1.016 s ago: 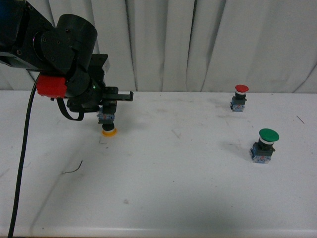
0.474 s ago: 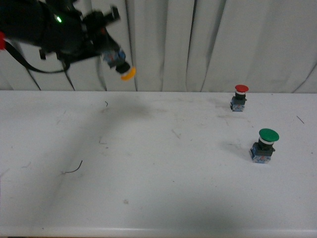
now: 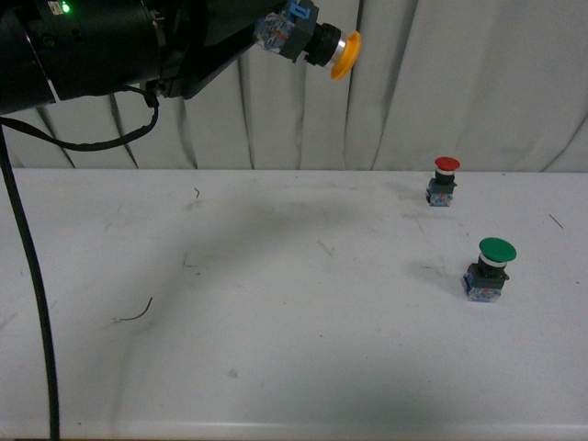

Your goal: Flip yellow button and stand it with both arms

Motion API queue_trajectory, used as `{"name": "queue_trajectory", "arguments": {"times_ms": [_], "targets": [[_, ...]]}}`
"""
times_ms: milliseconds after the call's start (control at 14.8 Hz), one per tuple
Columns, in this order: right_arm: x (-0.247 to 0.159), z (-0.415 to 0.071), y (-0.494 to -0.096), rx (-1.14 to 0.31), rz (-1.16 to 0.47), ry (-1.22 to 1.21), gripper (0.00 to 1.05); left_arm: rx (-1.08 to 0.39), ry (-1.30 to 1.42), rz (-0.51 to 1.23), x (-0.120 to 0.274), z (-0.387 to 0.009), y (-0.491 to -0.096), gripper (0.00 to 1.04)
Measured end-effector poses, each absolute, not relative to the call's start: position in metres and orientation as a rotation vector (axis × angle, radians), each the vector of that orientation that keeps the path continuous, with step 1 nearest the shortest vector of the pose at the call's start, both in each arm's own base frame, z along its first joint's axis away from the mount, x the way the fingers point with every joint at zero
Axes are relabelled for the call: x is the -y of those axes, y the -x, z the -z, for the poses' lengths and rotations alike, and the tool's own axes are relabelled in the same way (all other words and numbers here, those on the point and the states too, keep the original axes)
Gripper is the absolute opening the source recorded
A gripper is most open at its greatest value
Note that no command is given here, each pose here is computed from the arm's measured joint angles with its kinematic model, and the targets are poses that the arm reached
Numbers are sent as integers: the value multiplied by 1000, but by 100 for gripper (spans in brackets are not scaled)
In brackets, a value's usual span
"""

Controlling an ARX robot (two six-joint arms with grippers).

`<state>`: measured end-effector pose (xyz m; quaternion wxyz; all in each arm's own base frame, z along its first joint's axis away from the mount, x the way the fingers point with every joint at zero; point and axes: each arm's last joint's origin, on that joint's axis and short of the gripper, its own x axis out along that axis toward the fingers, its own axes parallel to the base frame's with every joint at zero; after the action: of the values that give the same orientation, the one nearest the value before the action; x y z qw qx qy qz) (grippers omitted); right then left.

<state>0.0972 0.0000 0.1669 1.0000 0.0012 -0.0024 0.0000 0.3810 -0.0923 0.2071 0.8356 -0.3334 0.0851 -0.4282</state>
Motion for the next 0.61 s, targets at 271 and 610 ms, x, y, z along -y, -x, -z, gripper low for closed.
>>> {"name": "queue_trajectory", "arguments": {"times_ms": [271, 610], "targets": [[0, -167, -97, 5, 0, -2, 98, -202, 856, 924, 101, -183, -389, 30], [0, -167, -97, 5, 0, -2, 98, -236, 903, 904, 107, -176, -386, 30]]}}
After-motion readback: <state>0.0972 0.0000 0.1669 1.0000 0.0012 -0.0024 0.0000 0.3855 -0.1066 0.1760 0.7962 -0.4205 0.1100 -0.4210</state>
